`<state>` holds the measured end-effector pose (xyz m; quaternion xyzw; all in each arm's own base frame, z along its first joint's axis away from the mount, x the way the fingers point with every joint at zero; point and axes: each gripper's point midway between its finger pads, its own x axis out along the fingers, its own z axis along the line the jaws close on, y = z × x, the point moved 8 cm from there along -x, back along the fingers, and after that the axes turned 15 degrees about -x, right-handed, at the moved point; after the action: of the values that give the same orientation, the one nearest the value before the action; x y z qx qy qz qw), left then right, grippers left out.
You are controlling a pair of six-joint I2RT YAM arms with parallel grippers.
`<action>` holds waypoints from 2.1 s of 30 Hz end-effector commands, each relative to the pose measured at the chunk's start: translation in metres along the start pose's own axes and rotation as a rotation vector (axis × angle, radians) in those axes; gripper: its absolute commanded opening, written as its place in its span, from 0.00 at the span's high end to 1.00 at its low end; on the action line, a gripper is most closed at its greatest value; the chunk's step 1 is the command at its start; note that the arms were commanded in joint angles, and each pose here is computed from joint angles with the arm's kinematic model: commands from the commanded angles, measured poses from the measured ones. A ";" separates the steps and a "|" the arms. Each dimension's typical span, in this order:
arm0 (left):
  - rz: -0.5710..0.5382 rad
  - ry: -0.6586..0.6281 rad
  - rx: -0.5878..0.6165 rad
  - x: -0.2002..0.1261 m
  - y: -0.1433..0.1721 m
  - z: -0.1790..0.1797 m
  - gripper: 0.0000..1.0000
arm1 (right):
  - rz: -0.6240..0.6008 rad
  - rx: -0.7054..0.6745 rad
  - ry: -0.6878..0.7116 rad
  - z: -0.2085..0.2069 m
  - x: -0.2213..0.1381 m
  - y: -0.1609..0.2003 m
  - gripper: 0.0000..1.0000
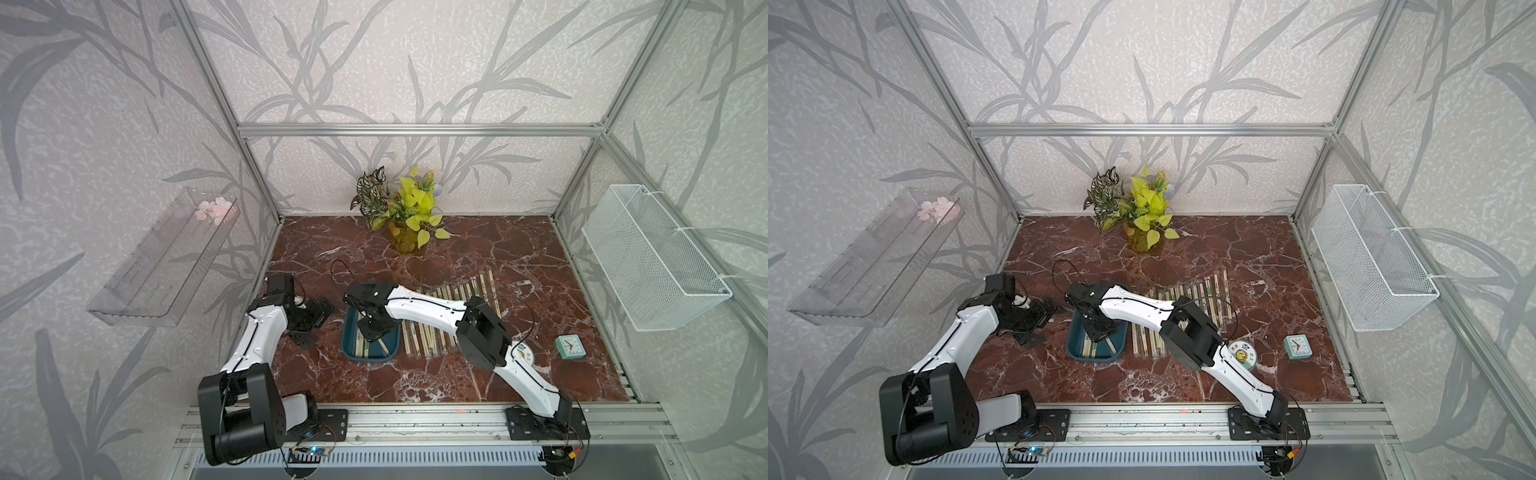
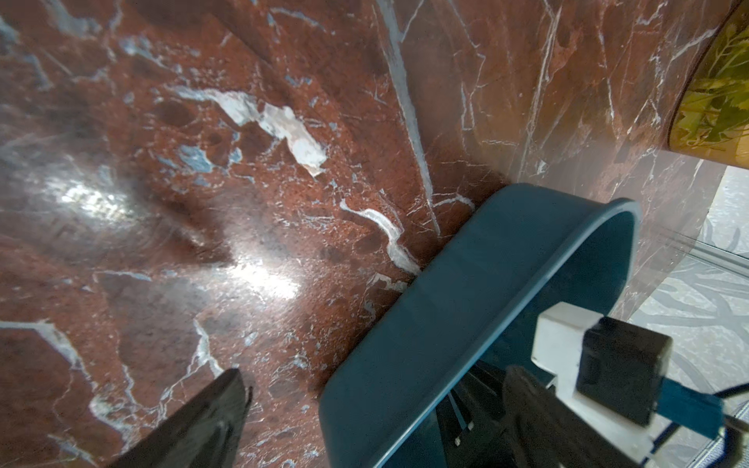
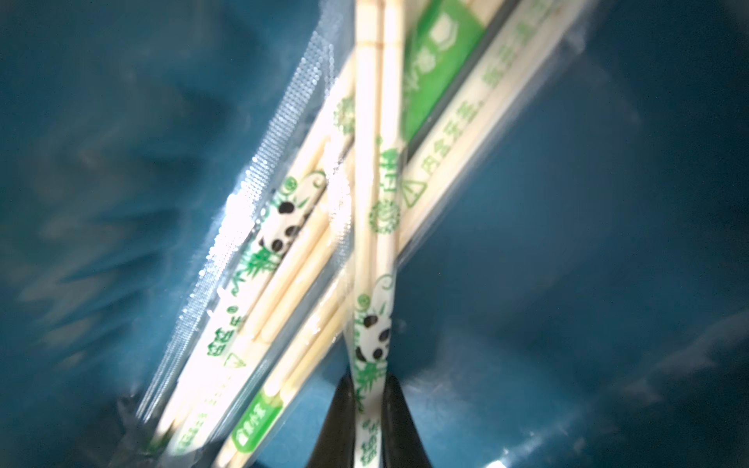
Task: Take the paired disposable chopsticks out of the storage box
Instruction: Pick up the paired disposable chopsticks from the storage box, then place the paired disposable chopsticks at the center of the board.
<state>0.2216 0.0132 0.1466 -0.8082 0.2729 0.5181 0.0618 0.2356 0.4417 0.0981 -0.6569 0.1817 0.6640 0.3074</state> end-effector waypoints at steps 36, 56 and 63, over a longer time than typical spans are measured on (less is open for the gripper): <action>0.046 0.180 0.079 -0.017 -0.002 -0.036 0.00 | -0.312 0.334 -0.030 -0.110 -0.137 0.023 1.00; 0.027 0.160 0.175 0.000 0.032 -0.072 0.00 | -0.150 0.542 0.282 -0.282 -0.132 0.137 1.00; 0.026 0.163 0.179 0.004 0.033 -0.079 0.00 | -0.045 0.601 0.356 -0.321 -0.120 0.162 1.00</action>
<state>0.2599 -0.0456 0.1795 -0.8288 0.3416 0.4322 0.0982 0.3670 0.1084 0.1775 -0.6390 0.3748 0.4501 0.4987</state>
